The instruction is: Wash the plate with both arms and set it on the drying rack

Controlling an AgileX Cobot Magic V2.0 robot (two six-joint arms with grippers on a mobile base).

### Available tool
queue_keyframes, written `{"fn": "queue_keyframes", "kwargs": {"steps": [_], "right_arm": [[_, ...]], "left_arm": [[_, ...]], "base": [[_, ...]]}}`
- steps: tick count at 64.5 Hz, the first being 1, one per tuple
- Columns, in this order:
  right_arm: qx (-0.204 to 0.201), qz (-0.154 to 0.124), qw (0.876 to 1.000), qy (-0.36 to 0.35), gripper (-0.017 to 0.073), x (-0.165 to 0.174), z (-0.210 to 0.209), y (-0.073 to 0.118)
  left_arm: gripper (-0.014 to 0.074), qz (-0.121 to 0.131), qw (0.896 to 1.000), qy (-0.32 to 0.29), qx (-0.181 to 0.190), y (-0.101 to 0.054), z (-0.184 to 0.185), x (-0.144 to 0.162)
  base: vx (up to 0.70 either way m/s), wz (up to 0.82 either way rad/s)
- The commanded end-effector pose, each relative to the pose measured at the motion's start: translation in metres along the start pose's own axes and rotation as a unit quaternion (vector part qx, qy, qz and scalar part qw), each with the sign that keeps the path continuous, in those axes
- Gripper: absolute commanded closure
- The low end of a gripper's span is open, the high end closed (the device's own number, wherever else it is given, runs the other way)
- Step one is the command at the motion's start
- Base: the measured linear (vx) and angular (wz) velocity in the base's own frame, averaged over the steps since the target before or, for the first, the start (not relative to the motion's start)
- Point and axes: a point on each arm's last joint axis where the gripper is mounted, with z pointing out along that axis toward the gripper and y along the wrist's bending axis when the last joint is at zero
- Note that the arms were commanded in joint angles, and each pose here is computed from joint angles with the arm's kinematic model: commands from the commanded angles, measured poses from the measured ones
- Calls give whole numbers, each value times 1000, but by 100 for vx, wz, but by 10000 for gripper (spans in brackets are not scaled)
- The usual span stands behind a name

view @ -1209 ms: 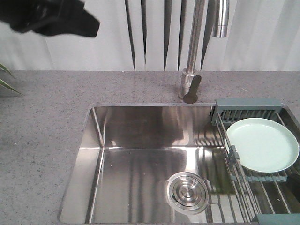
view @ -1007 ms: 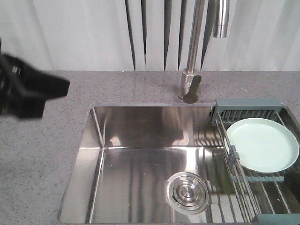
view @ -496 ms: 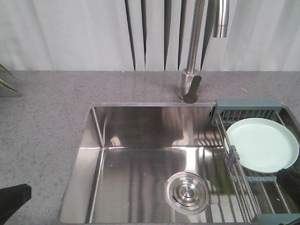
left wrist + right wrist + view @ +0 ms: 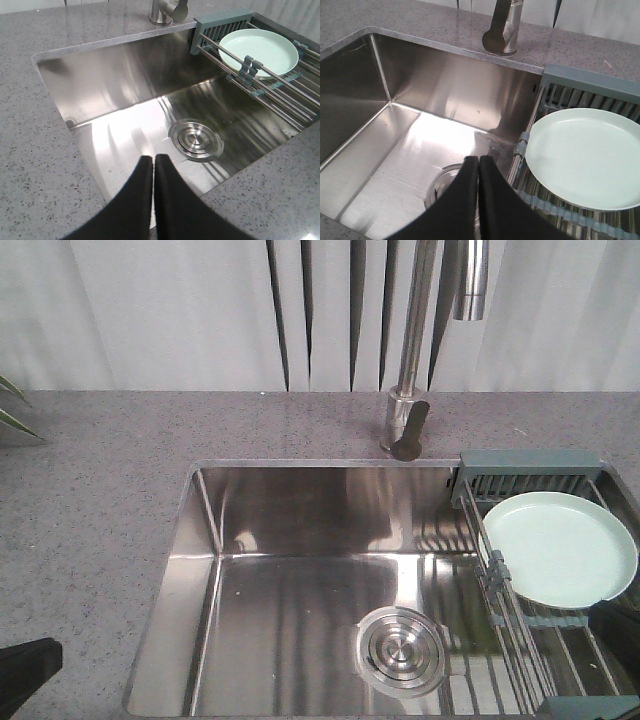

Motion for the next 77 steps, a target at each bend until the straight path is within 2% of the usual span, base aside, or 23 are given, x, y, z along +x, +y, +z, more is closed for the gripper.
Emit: {"fn": "queue_keyframes", "kwargs": {"steps": [1, 15, 23, 34, 45, 48, 54, 58, 65, 77], "right_arm": [[10, 11, 1000, -23, 561, -11, -1, -3], [10, 11, 1000, -23, 561, -11, -1, -3], [10, 11, 1000, -23, 561, -11, -1, -3], [11, 11, 1000, -24, 561, -11, -1, -3], [11, 11, 1000, -24, 561, -11, -1, -3], [11, 11, 1000, -24, 561, -11, -1, -3], [11, 11, 1000, -24, 561, -11, -1, -3], [11, 11, 1000, -24, 561, -11, -1, -3], [10, 12, 1000, -24, 561, -11, -1, -3], [10, 12, 1000, -24, 561, -11, -1, -3]], "left_arm": [[601, -7, 999, -43, -3, 0, -3, -14], [601, -4, 999, -40, -4, 0, -2, -12], [601, 22, 999, -39, -32, 8, 6, 3], [601, -14, 996, -59, -62, 19, 21, 45], [601, -12, 992, -98, -78, 26, 21, 78], [601, 0, 993, -95, -76, 25, 19, 80], [601, 48, 990, -104, -83, 24, 15, 80], [601, 64, 988, -104, -97, 26, 12, 81], [601, 51, 984, -106, -133, 30, 7, 84], [601, 42, 964, -156, -211, 36, -6, 82]], "base": [[0, 0], [0, 0], [0, 0], [0, 0], [0, 0], [0, 0], [0, 0], [0, 0], [0, 0], [0, 0]]}}
